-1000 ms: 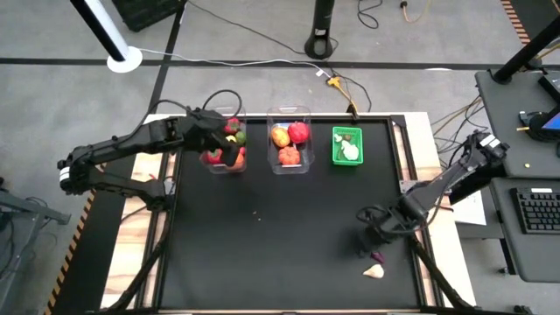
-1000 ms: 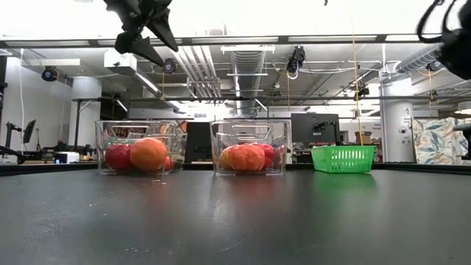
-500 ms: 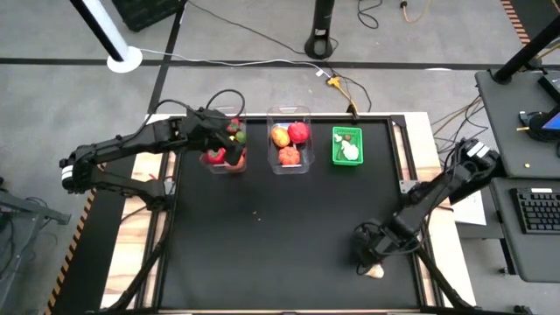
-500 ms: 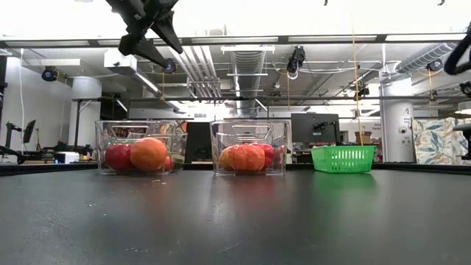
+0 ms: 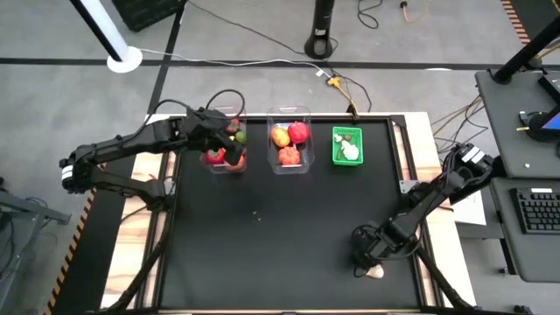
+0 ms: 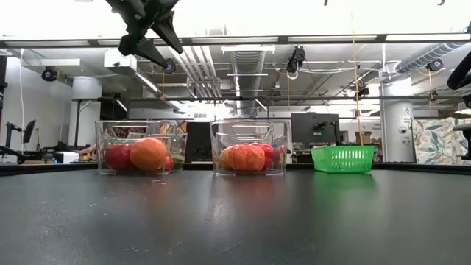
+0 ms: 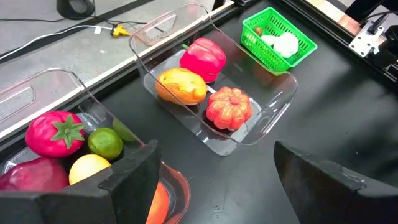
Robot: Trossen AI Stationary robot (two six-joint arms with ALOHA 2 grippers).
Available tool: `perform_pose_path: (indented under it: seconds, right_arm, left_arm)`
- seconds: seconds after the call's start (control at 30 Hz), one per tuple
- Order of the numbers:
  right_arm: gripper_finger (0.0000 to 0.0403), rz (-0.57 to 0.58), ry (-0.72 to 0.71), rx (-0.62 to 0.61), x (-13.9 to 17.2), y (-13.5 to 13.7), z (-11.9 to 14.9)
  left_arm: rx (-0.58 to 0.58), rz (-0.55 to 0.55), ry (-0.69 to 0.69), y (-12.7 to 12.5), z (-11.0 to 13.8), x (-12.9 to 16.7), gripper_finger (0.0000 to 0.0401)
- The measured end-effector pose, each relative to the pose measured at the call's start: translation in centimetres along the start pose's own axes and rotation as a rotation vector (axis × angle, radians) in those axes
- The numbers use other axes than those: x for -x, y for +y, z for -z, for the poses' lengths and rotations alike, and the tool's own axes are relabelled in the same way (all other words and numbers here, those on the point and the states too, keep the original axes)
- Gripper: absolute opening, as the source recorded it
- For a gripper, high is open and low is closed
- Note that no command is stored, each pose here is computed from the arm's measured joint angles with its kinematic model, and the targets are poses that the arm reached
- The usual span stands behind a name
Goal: Sort produce into baskets
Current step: Put the eggplant into the green bin
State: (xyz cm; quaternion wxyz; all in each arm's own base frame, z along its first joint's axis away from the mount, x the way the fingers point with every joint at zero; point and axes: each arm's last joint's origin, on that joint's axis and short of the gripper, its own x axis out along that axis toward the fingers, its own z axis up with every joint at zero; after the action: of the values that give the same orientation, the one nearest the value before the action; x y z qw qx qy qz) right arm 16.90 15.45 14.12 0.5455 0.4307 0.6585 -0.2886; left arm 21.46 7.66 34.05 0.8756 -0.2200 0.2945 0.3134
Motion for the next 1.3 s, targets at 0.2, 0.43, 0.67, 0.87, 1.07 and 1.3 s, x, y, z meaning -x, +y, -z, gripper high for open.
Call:
perform_pose_path:
  seconds: [0.2, 0.43, 0.67, 0.87, 1.07, 1.3]
  right_arm:
    - [0.0092, -0.018, -0.031, -0.013, 0.5, 0.0, -0.4]
    - [0.0099, -0.188, -0.202, -0.097, 3.8, 0.2, -4.3]
    - [0.0097, -0.317, -0.469, -0.101, 9.2, -0.4, -10.8]
    - [0.0099, -0.316, -0.643, -0.079, 14.1, -1.8, -16.3]
    - [0.0099, -0.195, -0.731, -0.121, 17.6, -5.0, -21.0]
    - [0.0105, -0.132, -0.762, -0.175, 19.2, -8.0, -24.8]
  left_arm:
    - [0.01, 0.0, -0.001, 0.0, 0.0, 0.0, 0.0292]
    - [0.065, 0.031, -0.029, -0.5, -0.2, 0.1, 0.0292]
    - [0.067, 0.111, -0.069, -2.1, -0.1, 0.4, 0.0292]
    - [0.065, 0.158, -0.048, -3.4, 0.6, 0.8, 0.0292]
    - [0.086, 0.178, -0.024, -4.4, 1.4, 1.2, 0.0292]
    - [0.11, 0.155, -0.009, -4.9, 2.1, 1.5, 0.0292]
